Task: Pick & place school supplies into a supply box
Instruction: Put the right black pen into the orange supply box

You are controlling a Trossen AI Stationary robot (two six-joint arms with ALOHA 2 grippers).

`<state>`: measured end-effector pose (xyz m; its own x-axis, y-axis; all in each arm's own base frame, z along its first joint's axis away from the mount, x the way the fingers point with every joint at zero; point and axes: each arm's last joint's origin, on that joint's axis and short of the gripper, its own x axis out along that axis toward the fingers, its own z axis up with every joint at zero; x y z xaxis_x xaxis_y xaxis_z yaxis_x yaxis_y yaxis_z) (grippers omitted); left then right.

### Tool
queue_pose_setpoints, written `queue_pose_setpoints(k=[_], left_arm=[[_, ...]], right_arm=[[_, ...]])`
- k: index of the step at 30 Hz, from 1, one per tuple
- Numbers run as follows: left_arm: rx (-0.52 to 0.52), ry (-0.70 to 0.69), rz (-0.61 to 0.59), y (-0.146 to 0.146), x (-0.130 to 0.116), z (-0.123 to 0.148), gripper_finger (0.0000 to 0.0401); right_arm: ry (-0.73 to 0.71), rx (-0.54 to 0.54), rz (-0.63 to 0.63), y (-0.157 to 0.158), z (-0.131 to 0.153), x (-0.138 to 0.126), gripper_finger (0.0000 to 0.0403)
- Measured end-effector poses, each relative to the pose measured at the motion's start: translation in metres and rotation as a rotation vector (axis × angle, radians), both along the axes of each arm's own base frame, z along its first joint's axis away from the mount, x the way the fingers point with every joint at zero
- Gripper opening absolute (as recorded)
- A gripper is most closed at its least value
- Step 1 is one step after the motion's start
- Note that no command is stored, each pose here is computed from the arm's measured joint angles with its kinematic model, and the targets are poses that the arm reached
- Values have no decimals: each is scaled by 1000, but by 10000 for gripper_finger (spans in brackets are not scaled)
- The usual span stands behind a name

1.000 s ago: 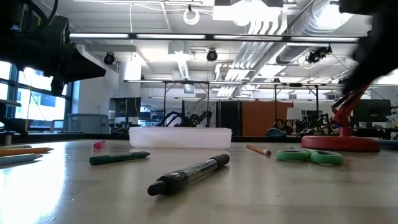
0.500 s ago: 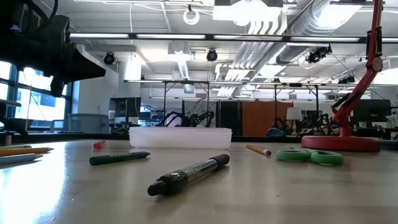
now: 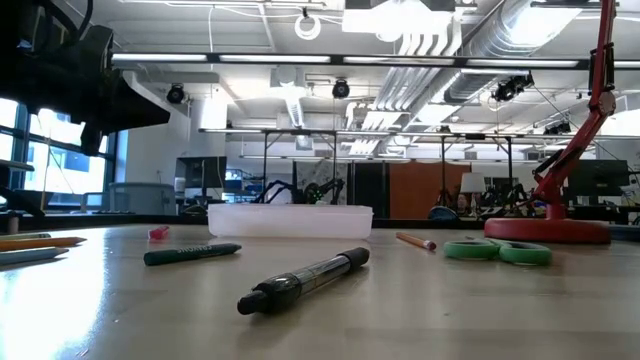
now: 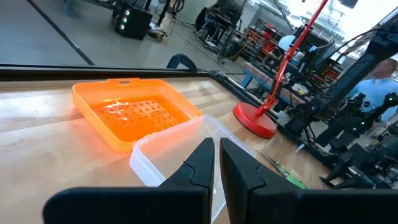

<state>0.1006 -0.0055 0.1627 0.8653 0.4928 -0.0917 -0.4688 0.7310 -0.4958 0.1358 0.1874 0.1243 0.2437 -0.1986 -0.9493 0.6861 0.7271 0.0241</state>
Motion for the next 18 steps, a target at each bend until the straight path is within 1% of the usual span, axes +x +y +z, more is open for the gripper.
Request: queue_pose_setpoints(k=[6, 10, 13, 16, 18], left_arm=[[0, -1, 2, 0, 0, 0, 58], [1, -1, 10, 0, 0, 0, 58], [2, -2, 11, 0, 0, 0, 58], [4, -2, 24, 1, 0, 0, 58], [7, -3, 44, 1, -1, 0, 58]], right_arm=[[22, -82, -16, 0, -16, 5, 94], [4, -145, 9, -3, -19, 8, 87], [8, -179, 17, -7, -19, 9, 60], [12, -211, 16, -11, -18, 9, 19], [3, -243, 39, -13, -18, 9, 10]])
